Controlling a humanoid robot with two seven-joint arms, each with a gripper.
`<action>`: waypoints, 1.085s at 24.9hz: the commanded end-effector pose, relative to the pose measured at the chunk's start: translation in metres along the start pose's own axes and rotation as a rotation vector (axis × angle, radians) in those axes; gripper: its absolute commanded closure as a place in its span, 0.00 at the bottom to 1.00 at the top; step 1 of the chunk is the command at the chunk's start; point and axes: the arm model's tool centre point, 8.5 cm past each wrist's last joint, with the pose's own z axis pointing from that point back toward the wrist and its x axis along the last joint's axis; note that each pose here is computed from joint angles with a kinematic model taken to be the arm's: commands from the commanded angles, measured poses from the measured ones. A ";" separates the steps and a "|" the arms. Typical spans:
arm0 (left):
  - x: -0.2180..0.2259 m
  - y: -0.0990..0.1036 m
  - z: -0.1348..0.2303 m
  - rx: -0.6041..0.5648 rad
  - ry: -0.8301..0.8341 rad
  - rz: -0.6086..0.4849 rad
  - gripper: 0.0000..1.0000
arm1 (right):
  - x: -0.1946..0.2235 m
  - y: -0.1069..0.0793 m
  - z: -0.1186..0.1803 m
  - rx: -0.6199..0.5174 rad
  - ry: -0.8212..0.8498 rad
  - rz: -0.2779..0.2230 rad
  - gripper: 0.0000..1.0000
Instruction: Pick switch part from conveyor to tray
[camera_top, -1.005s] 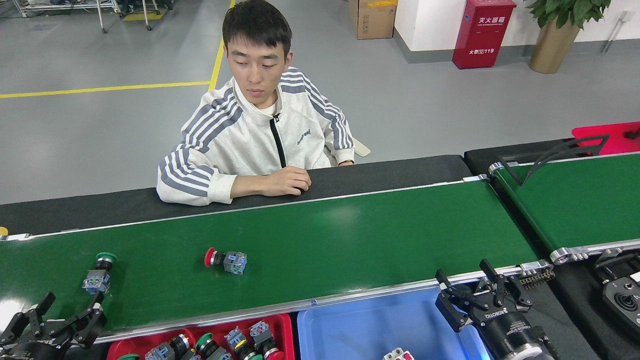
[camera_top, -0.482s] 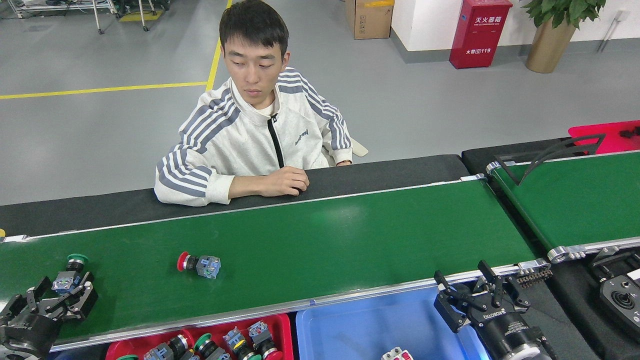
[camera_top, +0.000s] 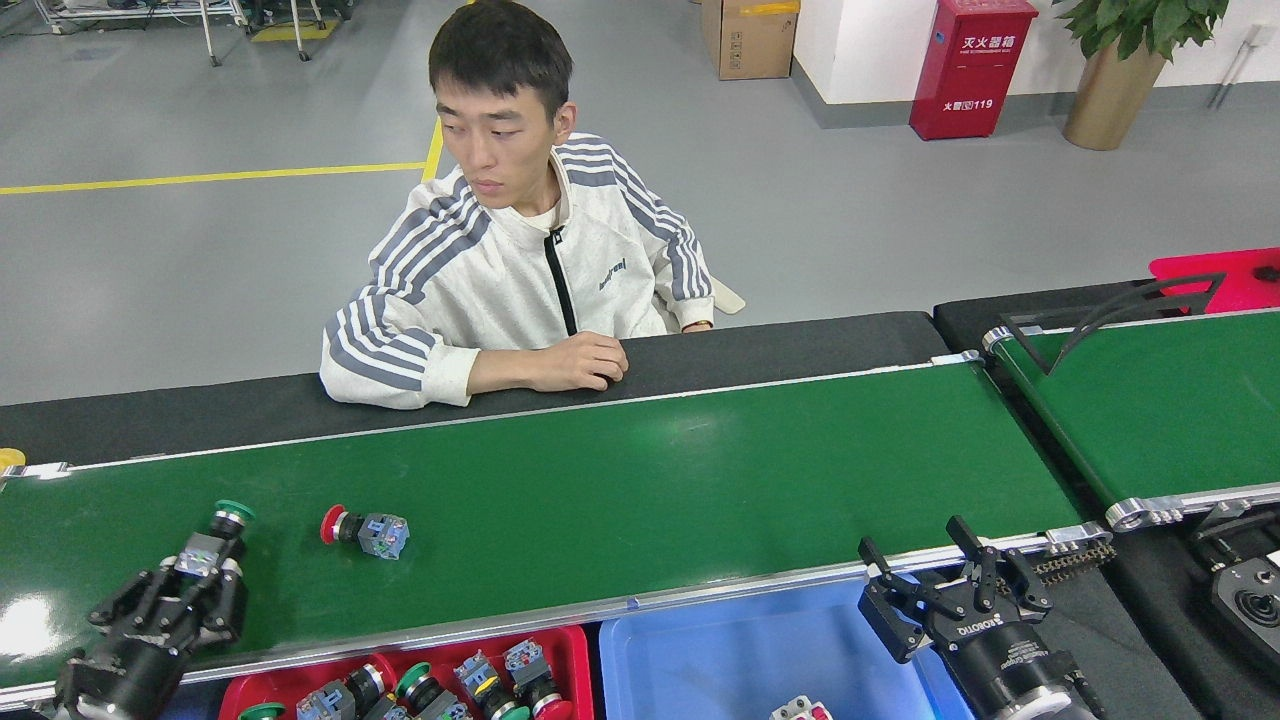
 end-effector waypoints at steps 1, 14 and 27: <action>0.034 0.010 0.010 0.041 -0.141 -0.002 0.85 | 0.002 -0.003 0.002 -0.015 0.003 -0.006 0.01; 0.085 0.002 0.063 0.096 -0.089 0.102 0.00 | -0.001 0.007 0.012 0.002 0.022 -0.019 0.01; -0.006 -0.010 0.113 0.039 0.481 0.045 0.00 | -0.030 0.018 0.034 0.041 0.100 -0.009 0.00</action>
